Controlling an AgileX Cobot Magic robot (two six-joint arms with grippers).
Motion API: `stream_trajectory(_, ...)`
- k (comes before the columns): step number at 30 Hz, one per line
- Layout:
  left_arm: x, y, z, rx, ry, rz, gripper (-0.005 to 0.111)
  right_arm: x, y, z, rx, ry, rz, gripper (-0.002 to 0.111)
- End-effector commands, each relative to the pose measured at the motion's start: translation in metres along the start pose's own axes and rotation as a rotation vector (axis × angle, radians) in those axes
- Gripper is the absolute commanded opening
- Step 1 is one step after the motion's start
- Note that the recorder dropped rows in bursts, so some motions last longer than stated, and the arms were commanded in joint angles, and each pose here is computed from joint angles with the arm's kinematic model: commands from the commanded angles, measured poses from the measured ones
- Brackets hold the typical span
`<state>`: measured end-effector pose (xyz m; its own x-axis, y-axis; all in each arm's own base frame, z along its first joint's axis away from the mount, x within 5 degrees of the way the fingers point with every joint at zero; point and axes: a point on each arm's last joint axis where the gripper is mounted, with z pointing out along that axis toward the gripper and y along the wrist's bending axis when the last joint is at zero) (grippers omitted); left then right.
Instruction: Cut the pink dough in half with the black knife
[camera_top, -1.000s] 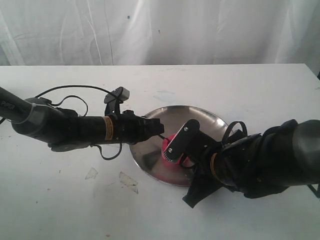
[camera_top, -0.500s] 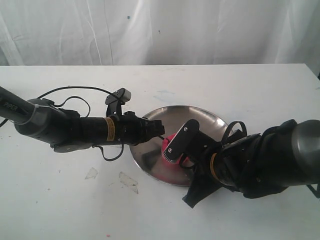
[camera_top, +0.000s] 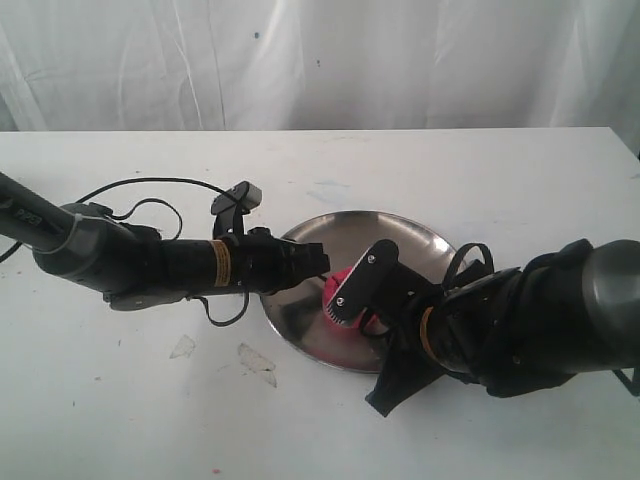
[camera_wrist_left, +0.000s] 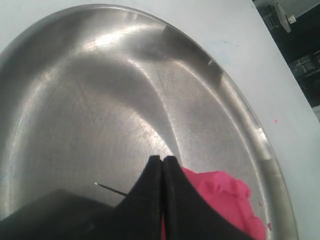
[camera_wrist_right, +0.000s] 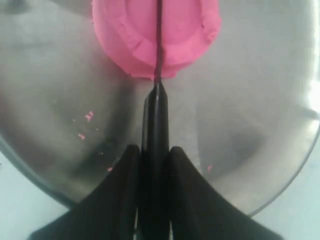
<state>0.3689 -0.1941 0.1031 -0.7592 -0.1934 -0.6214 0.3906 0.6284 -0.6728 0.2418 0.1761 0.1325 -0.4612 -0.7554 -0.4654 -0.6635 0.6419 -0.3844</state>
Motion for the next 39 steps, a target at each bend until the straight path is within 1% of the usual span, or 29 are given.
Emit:
stream_trajectory(1, 0.012, 0.002, 0.003, -0.021, 0.075, 0.056, 0.000, 0.001, 0.002, 0.003, -0.011, 0.017, 0.036, 0.000)
stream_trajectory(7, 0.012, 0.001, 0.003, -0.007, 0.072, 0.056, 0.000, 0.004, 0.004, 0.006, -0.014, 0.031, 0.029, 0.000)
stream_trajectory(9, 0.013, 0.003, 0.003, -0.024, 0.082, 0.063, 0.000, 0.003, 0.003, 0.006, -0.013, 0.030, 0.022, 0.000)
stream_trajectory(11, 0.017, 0.009, 0.004, -0.079, 0.122, 0.091, 0.000, 0.003, 0.003, 0.005, -0.011, 0.025, 0.024, 0.000)
stream_trajectory(13, 0.020, 0.011, 0.003, -0.102, 0.148, 0.117, 0.000, -0.001, 0.001, 0.001, -0.006, 0.006, 0.027, 0.000)
stream_trajectory(18, 0.020, 0.012, 0.003, -0.106, 0.149, 0.117, 0.000, -0.005, -0.003, -0.004, 0.006, -0.016, 0.035, 0.000)
stream_trajectory(22, 0.018, 0.010, 0.003, -0.086, 0.132, 0.103, 0.000, -0.005, -0.003, -0.003, 0.005, -0.014, 0.034, 0.000)
stream_trajectory(27, 0.005, 0.000, 0.002, -0.057, 0.115, 0.183, 0.000, -0.003, -0.001, -0.001, 0.000, 0.001, 0.049, 0.000)
stream_trajectory(32, -0.008, -0.010, -0.001, -0.047, 0.081, 0.210, 0.000, 0.000, 0.001, 0.004, 0.004, 0.026, 0.050, 0.000)
stream_trajectory(39, -0.010, -0.009, -0.002, -0.069, 0.081, 0.212, 0.000, 0.001, -0.002, 0.004, 0.030, 0.037, 0.043, 0.000)
